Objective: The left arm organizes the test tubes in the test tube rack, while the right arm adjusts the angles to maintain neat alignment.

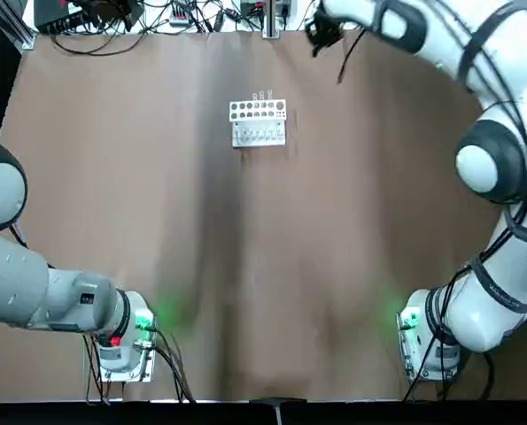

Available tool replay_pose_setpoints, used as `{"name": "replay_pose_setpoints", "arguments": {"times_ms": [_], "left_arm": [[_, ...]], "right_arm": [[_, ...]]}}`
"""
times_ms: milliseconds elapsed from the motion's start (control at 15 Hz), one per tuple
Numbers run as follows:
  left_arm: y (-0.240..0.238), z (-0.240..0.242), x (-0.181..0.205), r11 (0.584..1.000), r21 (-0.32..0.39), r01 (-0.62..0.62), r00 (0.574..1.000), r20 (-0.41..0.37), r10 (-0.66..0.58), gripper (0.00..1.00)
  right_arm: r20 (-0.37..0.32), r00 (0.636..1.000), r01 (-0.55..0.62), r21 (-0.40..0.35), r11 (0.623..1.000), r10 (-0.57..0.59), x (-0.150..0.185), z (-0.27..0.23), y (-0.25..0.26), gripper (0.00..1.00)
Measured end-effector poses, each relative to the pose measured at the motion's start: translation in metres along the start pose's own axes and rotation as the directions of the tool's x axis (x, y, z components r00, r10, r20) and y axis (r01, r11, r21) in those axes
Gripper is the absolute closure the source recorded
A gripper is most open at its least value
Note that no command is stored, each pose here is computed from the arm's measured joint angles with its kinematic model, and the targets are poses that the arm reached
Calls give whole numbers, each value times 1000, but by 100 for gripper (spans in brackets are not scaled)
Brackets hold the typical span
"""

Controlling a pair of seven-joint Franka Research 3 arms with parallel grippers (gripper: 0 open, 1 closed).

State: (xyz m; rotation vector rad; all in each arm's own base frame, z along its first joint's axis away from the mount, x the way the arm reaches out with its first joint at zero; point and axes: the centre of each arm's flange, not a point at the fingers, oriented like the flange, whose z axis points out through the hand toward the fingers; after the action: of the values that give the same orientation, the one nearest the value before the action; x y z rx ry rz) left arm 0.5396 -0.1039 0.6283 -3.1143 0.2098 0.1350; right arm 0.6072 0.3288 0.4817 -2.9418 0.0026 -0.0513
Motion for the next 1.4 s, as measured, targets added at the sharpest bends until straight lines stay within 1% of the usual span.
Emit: {"name": "replay_pose_setpoints", "arguments": {"times_ms": [200,400,533,600,667,800,933,1200,1267,1400], "left_arm": [[0,0,0,1000,0,0,1000,0,0,0],[0,1,0,1000,0,0,1000,0,0,0],[0,1,0,1000,0,0,1000,1,0,0],[0,1,0,1000,0,0,1000,1,0,0],[0,1,0,1000,0,0,1000,1,0,0],[0,1,0,1000,0,0,1000,1,0,0],[1,1,0,1000,0,-2,1000,1,2,0],[5,1,0,1000,1,-9,1000,0,9,0],[5,1,0,1000,1,-8,1000,0,8,0],[3,1,0,1000,1,-6,1000,0,6,0]], "right_arm": [[63,998,5,-33,999,-3,4,-63,73,96],[131,991,14,-51,999,-7,-7,-127,157,95],[133,991,-12,-87,996,24,-17,-162,205,82],[133,990,-28,-101,995,41,-22,-175,223,82],[132,990,-41,-114,993,56,-26,-184,235,78],[127,990,-50,-139,989,68,-33,-191,244,62],[132,989,-45,-143,989,64,-37,-190,242,44],[150,989,23,-138,990,-2,-42,-184,240,10],[146,989,24,-141,990,-4,-50,-186,244,0],[133,991,23,-150,988,-3,-60,-188,251,0]]}}
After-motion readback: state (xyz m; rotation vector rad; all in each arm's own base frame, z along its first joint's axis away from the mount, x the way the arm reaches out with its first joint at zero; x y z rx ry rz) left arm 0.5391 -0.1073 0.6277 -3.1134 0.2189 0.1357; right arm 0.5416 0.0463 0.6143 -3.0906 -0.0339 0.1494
